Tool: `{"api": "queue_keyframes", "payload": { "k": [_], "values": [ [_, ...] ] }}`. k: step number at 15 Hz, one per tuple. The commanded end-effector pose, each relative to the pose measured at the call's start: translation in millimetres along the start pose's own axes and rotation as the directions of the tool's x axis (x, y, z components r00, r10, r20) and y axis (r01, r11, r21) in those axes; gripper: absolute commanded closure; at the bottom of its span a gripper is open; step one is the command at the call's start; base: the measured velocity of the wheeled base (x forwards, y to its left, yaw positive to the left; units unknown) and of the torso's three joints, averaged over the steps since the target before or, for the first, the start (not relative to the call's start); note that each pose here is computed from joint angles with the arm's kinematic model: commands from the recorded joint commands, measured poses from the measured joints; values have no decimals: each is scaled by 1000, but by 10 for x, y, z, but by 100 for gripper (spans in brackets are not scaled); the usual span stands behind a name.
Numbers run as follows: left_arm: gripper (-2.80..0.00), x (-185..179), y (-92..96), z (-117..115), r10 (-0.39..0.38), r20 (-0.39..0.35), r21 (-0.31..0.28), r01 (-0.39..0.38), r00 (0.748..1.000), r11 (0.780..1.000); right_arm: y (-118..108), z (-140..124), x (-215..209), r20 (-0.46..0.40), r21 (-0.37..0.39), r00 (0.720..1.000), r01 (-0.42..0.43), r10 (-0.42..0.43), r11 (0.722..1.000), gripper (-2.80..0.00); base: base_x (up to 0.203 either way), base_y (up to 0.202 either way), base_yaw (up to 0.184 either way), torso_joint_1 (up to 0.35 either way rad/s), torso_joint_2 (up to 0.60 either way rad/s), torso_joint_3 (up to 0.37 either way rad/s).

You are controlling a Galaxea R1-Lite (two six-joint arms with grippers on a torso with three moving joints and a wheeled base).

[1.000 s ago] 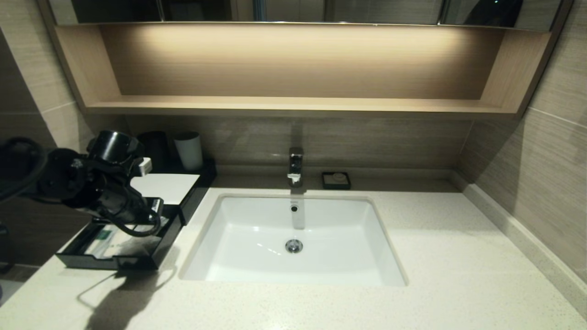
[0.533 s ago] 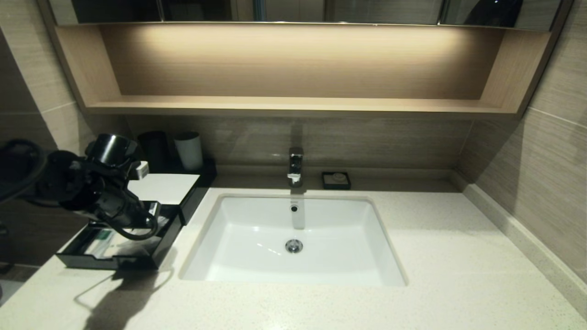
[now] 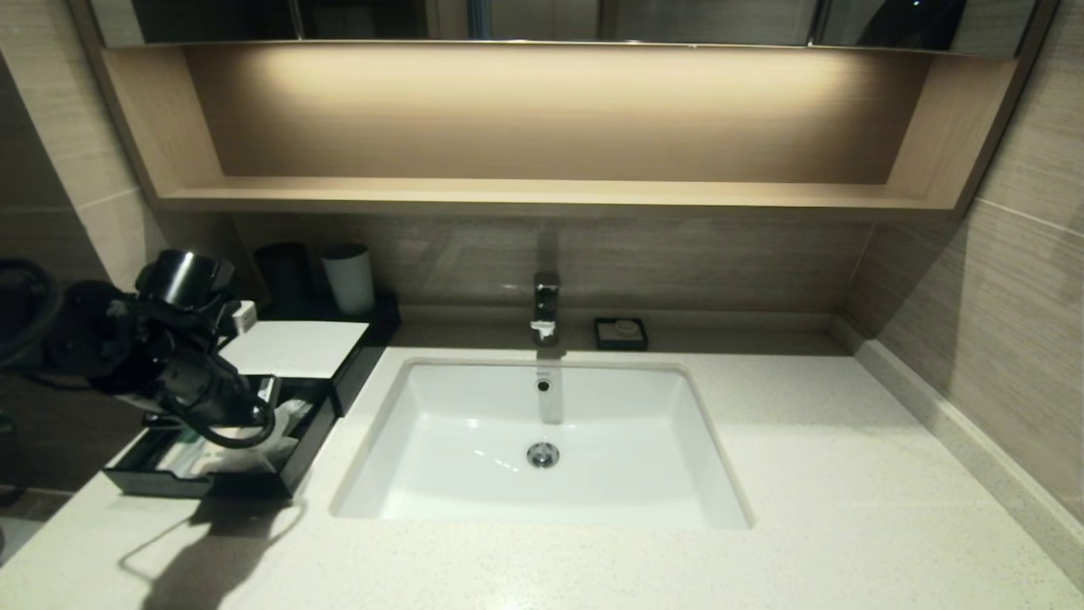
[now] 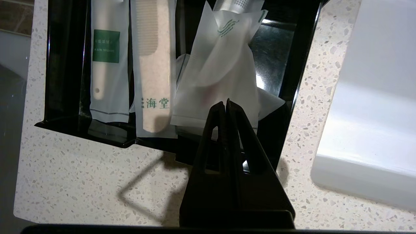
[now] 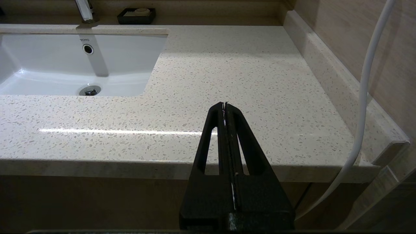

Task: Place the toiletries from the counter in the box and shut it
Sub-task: Place the bathroom toiletry into the drawer

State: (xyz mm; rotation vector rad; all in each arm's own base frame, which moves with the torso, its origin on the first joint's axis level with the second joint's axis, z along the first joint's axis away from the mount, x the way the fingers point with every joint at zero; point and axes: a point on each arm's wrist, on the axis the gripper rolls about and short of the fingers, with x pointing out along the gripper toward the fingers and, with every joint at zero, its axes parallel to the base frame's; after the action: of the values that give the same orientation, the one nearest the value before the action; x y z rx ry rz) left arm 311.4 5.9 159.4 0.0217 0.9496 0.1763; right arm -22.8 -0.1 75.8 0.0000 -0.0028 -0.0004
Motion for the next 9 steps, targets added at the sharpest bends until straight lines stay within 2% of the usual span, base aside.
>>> {"api": "queue_keyframes", "payload": {
  "k": [1,9],
  "values": [
    [0,86,-2,-25,4,-27,1,-3,1000,1000,0,-4,0,0,0,1000,0,0,1000,0,0,0,0,0,0,0],
    [0,260,-53,-57,-1,-69,13,2,998,1000,0,-4,0,0,0,1000,0,0,1000,0,0,0,0,0,0,0]
  ]
}}
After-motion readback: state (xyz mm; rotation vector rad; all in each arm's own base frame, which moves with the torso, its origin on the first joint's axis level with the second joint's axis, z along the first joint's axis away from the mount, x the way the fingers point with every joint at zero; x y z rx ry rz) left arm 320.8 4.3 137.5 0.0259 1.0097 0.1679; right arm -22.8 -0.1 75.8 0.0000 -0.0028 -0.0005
